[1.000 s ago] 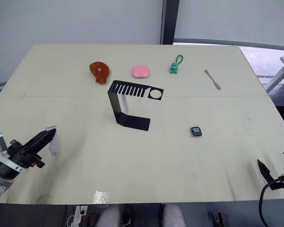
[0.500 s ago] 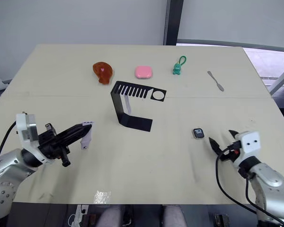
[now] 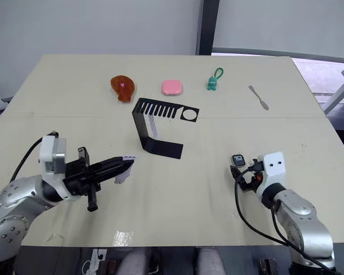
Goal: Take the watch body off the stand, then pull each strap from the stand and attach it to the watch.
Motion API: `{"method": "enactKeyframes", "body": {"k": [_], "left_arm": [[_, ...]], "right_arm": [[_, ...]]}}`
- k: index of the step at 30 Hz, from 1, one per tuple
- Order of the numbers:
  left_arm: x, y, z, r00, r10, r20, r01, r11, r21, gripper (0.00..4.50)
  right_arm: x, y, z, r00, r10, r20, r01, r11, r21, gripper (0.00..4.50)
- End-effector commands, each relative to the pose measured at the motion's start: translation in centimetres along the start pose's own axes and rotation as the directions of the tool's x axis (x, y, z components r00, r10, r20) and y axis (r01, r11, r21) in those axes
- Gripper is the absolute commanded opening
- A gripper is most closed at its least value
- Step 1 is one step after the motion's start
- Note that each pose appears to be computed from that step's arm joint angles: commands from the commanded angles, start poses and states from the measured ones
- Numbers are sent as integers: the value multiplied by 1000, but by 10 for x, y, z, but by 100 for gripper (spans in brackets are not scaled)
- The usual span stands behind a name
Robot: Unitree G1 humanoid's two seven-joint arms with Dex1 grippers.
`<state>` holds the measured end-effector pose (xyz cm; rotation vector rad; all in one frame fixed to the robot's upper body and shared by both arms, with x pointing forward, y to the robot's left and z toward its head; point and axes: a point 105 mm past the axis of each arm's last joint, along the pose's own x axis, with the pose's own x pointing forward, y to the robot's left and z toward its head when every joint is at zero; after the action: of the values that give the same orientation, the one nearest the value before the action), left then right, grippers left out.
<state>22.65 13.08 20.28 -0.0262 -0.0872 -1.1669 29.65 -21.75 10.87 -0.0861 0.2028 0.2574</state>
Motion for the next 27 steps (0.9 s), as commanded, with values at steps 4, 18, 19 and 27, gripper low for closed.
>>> {"method": "enactKeyframes", "body": {"k": [4, 18, 19, 27], "left_arm": [[4, -8, 11, 999, -36, 35, 35, 999, 26, 0], [1, -10, 3, 999, -27, 25, 27, 1000, -4, 0], [1, -10, 3, 999, -27, 25, 27, 1000, -3, 0], [2, -7, 3, 999, -36, 28, 36, 999, 0, 0]], "right_arm": [[5, 4, 6, 999, -34, -3, 34, 999, -13, 445], [18, 7, -4, 995, -82, -62, 83, 996, 18, 445], [18, 6, -5, 994, -84, -68, 85, 996, 18, 445], [18, 11, -10, 996, -43, -81, 46, 998, 34, 445]]}}
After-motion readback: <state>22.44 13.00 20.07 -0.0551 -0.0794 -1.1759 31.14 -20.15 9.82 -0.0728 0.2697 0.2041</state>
